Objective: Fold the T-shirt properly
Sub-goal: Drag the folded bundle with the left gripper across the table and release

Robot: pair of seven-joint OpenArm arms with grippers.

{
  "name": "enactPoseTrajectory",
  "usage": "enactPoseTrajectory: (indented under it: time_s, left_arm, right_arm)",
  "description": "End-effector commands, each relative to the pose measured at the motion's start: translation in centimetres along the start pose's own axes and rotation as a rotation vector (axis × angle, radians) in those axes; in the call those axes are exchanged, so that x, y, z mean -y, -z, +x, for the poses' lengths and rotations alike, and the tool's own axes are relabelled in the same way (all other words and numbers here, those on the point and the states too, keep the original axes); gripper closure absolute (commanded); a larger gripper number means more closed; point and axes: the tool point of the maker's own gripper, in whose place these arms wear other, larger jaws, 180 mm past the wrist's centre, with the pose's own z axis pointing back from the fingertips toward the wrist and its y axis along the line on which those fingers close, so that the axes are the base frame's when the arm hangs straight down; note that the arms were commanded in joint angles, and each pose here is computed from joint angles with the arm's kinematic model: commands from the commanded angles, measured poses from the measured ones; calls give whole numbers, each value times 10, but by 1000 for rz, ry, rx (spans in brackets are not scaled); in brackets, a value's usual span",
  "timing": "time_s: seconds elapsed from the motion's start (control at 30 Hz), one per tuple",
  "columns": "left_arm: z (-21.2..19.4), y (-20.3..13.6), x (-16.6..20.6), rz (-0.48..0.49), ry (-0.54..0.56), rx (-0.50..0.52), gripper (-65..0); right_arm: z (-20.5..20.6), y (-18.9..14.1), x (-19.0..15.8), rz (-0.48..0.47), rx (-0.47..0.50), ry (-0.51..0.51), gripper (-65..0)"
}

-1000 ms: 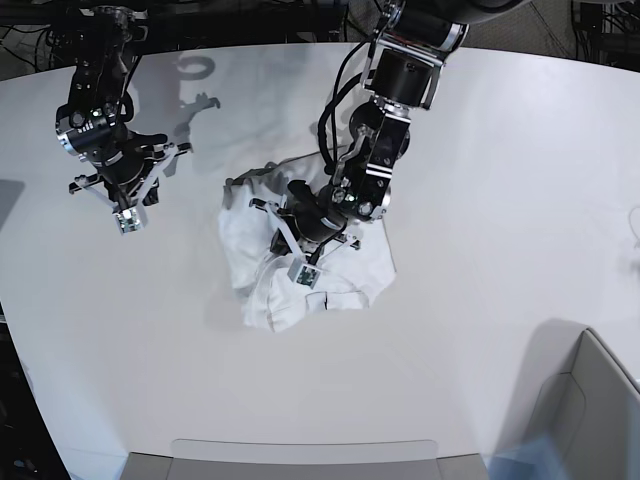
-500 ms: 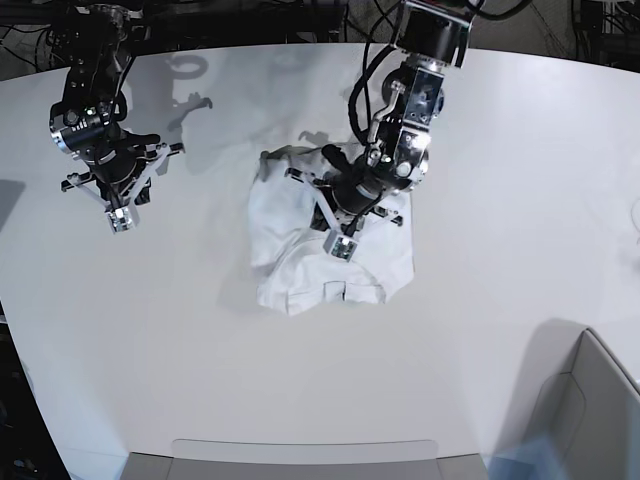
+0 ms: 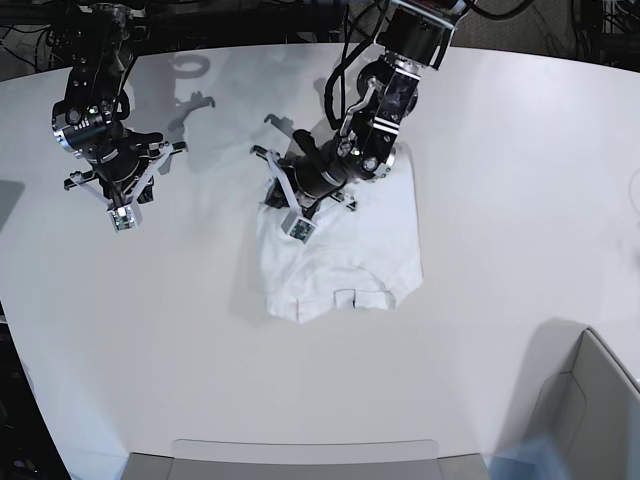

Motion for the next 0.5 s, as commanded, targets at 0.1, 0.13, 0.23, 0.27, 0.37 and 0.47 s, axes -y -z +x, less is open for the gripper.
enactPoseTrajectory:
  time_s: [0.1, 0.13, 0.23, 0.27, 0.37, 0.47]
  left_arm:
    - [-24, -22, -71, 164, 49, -82, 0]
    - [-28, -27, -85, 190, 64, -95, 0]
    - [-37, -43, -120, 251, 105, -129, 0]
    - [-39, -48, -129, 268, 115, -138, 0]
    - [-44, -63, -155, 317, 145, -163, 0]
    - [-35, -71, -171, 350, 155, -152, 0]
  right_arm:
    - [12, -5, 7, -19, 44, -15, 0]
    - [12, -5, 7, -19, 44, -15, 0]
    - [12, -5, 7, -19, 44, -15, 0]
    - [12, -5, 7, -19, 44, -15, 0]
    - [12, -5, 6, -17, 45, -13, 0]
    - [14, -5, 2, 3, 53, -2, 0]
